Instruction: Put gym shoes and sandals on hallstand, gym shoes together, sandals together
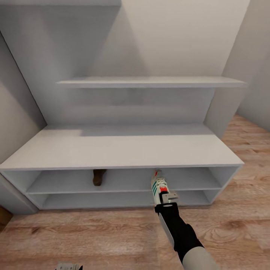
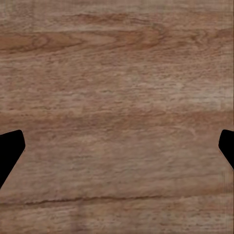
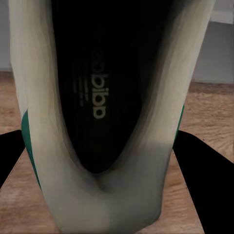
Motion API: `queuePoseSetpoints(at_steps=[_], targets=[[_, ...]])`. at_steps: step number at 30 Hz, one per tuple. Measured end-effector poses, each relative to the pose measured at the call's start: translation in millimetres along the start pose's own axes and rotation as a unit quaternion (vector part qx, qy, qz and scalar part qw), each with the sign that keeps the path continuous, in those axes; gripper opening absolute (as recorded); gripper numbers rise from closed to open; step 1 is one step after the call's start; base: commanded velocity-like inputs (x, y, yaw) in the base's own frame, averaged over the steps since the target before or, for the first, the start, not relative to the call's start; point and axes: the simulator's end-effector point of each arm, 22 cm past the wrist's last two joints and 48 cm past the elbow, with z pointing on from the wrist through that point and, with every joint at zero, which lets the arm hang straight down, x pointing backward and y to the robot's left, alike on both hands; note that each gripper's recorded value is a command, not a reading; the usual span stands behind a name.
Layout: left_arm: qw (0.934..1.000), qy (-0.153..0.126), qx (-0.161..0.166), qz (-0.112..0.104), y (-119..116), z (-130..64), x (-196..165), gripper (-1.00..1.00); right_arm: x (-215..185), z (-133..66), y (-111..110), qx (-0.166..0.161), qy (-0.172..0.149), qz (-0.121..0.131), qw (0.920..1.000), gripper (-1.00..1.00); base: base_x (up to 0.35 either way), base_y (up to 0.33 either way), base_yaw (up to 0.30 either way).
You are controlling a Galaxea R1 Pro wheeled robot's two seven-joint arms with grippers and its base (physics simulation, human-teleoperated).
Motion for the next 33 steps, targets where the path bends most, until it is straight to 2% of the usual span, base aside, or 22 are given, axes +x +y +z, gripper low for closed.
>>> queuePoseSetpoints(at_steps=[8, 25, 33], targets=[[1.0000, 0.000, 0.000, 0.000, 0.2, 0.1, -0.1, 1.00, -0.2, 0.1, 0.2, 0.000, 0.000, -0.001, 1.0000, -1.00, 0.245, 0.000, 0.000], [1.0000, 0.000, -0.001, -0.001, 0.5, 0.2, -0.3, 1.00, -0.1, 0.2, 0.0, 0.000, 0.000, -0.001, 1.0000, -1.00, 0.030, 0.000, 0.000], [1.0000, -0.001, -0.001, -0.001, 0.5, 0.1, -0.6, 1.00, -0.1, 0.0, -0.1, 0.000, 0.000, 0.000, 1.0000, -1.00, 0.239, 0.049, 0.000]])
